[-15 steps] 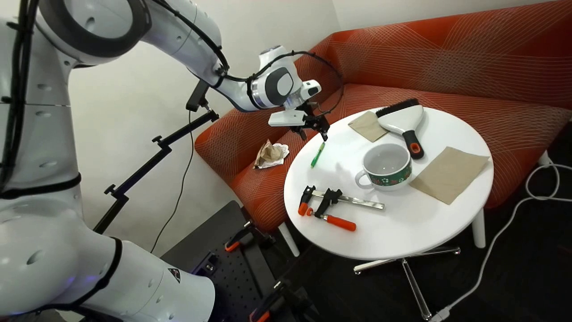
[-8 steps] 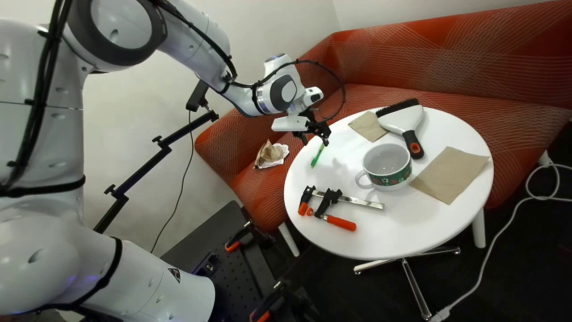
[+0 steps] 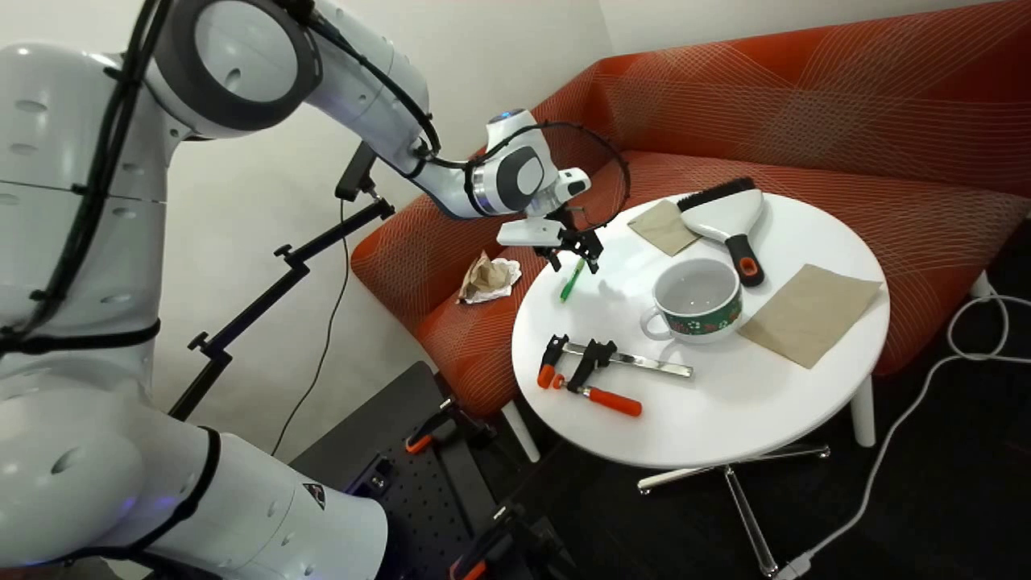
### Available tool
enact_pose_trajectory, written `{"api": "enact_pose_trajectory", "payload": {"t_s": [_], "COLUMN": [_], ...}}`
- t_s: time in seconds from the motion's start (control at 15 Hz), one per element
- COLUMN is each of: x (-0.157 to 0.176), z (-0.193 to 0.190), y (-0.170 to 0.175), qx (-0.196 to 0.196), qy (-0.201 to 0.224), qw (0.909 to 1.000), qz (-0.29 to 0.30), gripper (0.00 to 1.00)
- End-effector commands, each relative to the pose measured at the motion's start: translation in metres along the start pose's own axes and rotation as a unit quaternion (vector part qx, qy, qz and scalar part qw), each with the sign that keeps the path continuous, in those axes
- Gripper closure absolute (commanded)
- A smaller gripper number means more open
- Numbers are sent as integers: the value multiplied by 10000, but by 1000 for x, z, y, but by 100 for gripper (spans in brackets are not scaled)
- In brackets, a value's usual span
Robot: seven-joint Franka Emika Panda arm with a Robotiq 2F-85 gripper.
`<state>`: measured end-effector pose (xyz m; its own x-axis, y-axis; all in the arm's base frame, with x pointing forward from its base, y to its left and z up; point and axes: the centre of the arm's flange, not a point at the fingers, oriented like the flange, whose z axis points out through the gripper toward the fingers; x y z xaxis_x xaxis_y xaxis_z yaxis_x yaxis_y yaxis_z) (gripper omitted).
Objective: Pick up the pen from the table and put it in the mug cup.
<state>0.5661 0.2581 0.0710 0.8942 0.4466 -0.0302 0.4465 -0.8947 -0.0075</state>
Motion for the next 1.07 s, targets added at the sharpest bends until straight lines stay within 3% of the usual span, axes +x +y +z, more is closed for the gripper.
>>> {"api": "enact_pose_trajectory", "payload": {"t_s": [0.0,0.6,0.67,1.0], "x": [8,12,12,0], "z": [4,4,4,-31], "y": [0,1,1,9], "qx": [-63,-56,-61,-96], "qy": [5,33,31,123], "qw": [10000,10000,10000,9995], "qz": [-53,-7,-3,290], "gripper": [28,97,100,97]}}
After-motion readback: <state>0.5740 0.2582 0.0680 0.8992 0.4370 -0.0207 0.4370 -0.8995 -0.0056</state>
